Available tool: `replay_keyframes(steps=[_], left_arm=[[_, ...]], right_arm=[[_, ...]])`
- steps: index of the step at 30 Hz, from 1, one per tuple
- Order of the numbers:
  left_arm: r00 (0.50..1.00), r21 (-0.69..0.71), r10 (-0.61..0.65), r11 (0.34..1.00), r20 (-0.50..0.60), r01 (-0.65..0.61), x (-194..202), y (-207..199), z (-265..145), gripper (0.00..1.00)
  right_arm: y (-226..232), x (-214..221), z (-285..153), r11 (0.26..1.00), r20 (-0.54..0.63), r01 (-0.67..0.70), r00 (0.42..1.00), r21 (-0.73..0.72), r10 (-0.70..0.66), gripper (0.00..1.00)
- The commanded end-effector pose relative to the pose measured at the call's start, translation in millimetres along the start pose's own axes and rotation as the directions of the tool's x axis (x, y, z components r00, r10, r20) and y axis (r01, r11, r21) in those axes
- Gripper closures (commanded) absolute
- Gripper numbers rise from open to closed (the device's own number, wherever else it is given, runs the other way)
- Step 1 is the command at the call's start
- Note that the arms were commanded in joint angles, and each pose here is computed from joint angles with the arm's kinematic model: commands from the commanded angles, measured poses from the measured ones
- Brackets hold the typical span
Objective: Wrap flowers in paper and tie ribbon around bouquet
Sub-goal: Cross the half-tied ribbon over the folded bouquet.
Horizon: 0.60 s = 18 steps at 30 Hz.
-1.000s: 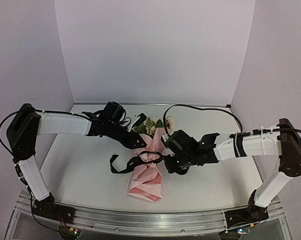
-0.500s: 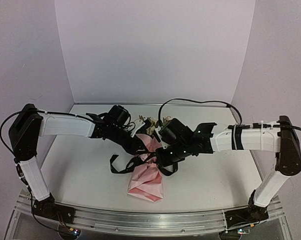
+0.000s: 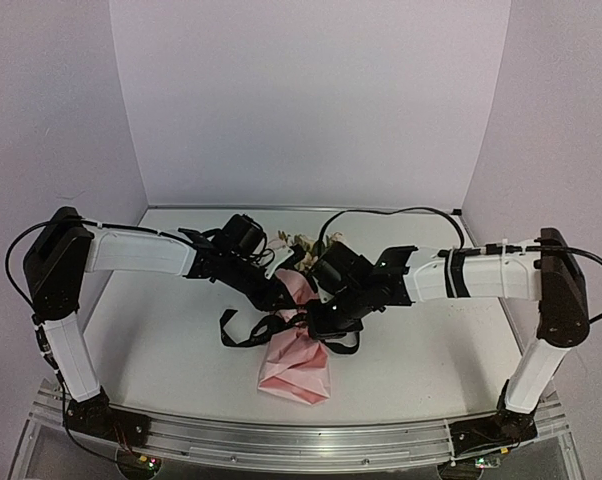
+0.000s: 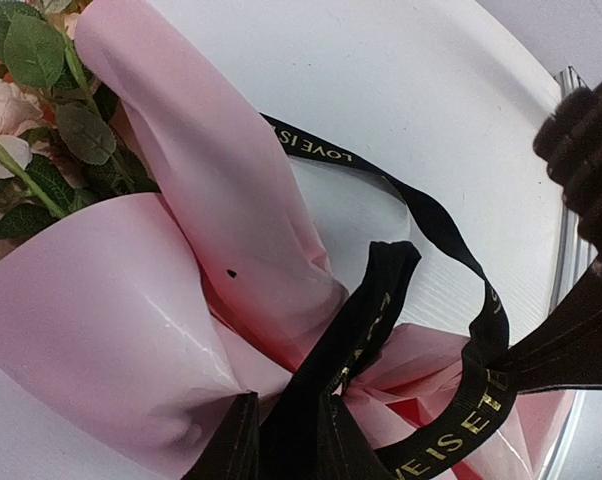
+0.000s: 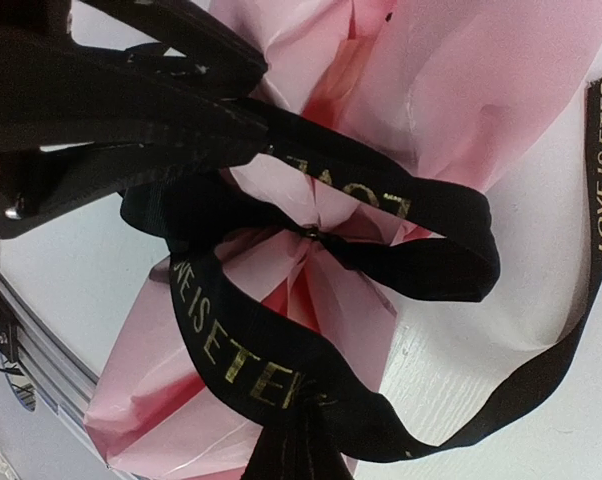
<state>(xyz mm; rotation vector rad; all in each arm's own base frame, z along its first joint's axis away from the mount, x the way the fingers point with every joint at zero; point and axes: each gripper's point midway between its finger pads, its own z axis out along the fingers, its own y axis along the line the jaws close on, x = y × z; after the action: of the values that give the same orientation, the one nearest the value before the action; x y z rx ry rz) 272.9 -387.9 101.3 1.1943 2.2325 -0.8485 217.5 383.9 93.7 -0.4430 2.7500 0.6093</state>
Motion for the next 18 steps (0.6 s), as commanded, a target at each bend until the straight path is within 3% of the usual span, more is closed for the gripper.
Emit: replay_keyframes(steps=[1, 6, 18], left_arm=[[1.0, -0.015, 0.024, 1.0, 0.018, -0.024, -14, -2, -3, 0.89], [0.996, -0.024, 0.035, 0.999, 0.081, -0.033, -25, -5, -15, 0.99], [0.986, 0.065, 0.017, 0.997, 0.165, -0.028, -33, -29, -35, 1.0]], right_arm=[[5, -7, 2, 0.998, -0.014, -0.062, 0.998, -0.02, 0.062, 1.0], [0, -12, 8, 0.994, -0.026, -0.111, 0.994, -0.023, 0.11, 1.0], [-3, -44, 26, 0.96, 0.034, -0.257, 0.964, -0.107, 0.262, 1.0]])
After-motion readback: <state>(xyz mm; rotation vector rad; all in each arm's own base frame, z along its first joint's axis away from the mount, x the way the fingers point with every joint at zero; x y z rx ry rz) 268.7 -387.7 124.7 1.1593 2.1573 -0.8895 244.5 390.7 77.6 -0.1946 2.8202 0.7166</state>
